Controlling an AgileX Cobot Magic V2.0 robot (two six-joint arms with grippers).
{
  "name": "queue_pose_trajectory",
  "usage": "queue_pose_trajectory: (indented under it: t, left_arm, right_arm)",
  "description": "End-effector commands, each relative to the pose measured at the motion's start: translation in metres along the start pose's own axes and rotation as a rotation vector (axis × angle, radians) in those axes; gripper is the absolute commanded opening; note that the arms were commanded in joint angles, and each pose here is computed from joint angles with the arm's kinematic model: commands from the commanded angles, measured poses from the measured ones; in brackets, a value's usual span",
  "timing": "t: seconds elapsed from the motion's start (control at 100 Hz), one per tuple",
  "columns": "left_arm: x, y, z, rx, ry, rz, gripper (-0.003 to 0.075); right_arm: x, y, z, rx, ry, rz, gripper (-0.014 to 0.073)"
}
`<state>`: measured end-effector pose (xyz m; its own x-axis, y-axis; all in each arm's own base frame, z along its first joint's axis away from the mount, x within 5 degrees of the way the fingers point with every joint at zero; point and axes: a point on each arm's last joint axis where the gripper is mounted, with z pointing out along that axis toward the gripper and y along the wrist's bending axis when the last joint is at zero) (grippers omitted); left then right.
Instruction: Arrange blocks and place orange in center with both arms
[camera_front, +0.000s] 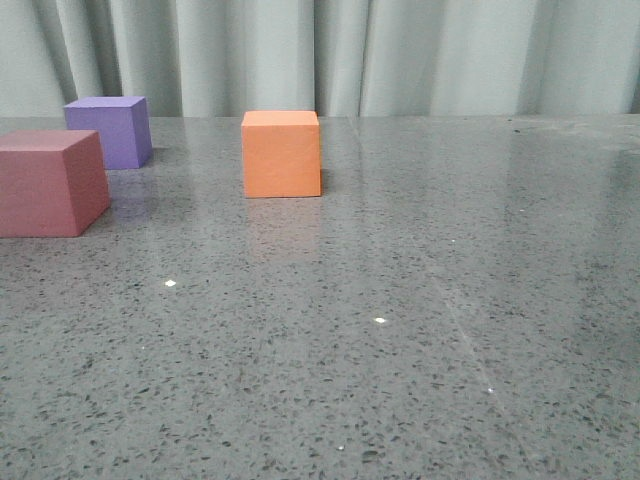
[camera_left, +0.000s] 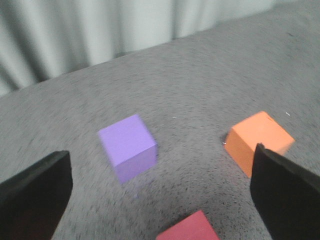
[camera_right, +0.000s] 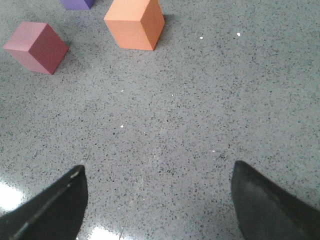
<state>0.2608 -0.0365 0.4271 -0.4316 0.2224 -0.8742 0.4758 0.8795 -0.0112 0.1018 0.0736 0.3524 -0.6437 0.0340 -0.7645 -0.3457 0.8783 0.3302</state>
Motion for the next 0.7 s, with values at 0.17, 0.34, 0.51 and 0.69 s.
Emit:
queue_pose_trajectory:
  t: [0.17, 0.34, 0.51, 0.69]
  left_arm:
    - [-0.047, 0.0, 0.025, 0.259, -0.074, 0.265, 0.0689]
    - [-0.057, -0.007, 0.05, 0.375, -0.05, 0.414, 0.0689]
    - [-0.06, -0.031, 0.082, 0.471, -0.067, 0.58, 0.0689]
    - [-0.05, -0.058, 0.122, 0.472, -0.002, 0.677, 0.0689]
  right_arm:
    - [-0.012, 0.005, -0.007, -0.045, -0.101, -0.013, 0.0589]
    - [-0.013, 0.005, -0.007, -0.047, -0.105, -0.013, 0.0589]
    - [-0.013, 0.006, -0.007, -0.048, -0.107, -0.013, 0.0589]
    - [-0.013, 0.006, -0.007, -0.048, -0.107, -0.013, 0.0589]
